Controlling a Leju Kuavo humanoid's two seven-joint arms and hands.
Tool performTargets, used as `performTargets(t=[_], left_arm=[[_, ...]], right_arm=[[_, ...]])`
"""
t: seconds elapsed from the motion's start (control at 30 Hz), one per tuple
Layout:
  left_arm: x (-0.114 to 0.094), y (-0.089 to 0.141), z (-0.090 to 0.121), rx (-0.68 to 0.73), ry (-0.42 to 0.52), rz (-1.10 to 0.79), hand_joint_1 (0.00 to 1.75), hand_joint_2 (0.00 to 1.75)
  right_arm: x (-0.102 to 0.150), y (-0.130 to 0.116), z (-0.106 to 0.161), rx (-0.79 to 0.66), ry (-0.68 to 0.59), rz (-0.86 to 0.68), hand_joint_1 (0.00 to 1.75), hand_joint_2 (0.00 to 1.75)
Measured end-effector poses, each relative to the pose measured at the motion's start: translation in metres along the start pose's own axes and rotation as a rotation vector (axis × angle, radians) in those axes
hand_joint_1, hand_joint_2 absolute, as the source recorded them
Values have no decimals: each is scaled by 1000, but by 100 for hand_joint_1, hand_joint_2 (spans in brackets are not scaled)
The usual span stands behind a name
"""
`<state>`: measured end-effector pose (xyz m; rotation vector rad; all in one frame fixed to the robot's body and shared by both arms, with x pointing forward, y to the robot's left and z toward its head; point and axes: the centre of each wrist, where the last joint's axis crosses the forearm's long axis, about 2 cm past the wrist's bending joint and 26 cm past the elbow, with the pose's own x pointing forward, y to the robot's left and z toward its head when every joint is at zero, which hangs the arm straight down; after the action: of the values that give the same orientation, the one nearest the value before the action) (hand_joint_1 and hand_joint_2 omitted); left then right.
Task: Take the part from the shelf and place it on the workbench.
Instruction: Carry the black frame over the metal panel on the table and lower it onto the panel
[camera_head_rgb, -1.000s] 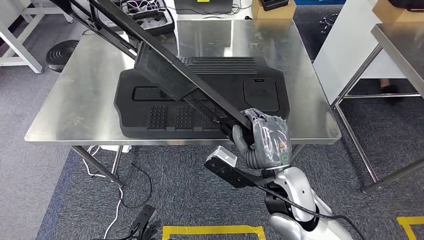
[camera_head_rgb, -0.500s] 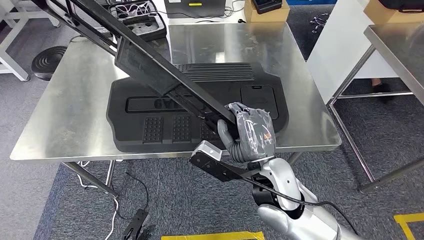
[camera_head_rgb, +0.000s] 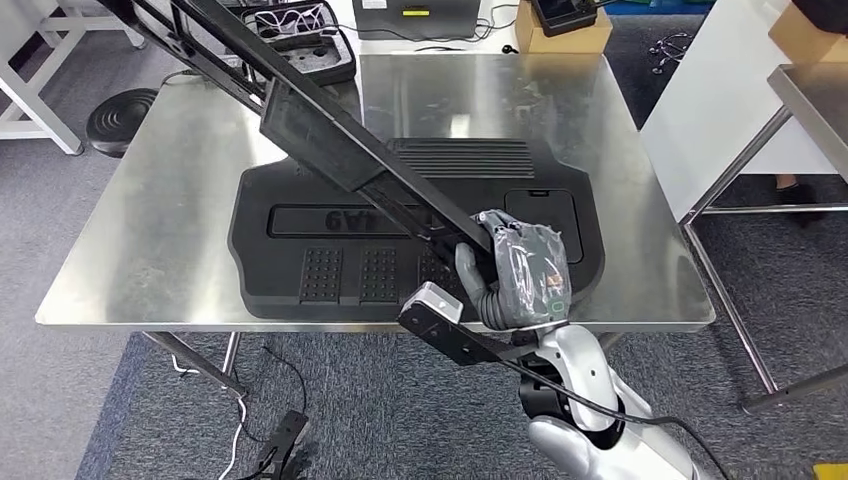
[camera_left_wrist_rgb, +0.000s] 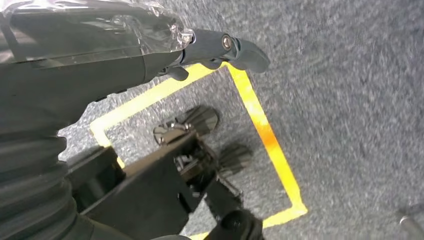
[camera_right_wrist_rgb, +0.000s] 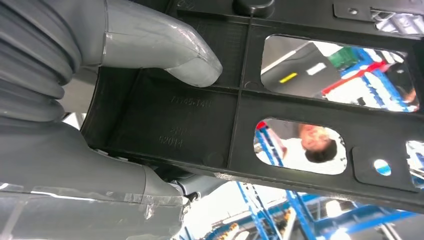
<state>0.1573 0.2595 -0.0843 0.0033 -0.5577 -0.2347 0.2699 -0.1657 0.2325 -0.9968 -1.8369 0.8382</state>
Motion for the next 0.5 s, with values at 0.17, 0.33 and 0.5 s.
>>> performTargets(t=[0.17,0.33,0.5], left_arm=[[0,0,0,1,-1,0,0,175],[-3,0,1,0,5,2,0,175],[-3,-1,1,0,9,11,0,175]], right_arm=[[1,0,0,-1,-1,0,164,175],[1,1,1,4,-2,2,164,175],[1,2,1,5,-1,6,164,175]])
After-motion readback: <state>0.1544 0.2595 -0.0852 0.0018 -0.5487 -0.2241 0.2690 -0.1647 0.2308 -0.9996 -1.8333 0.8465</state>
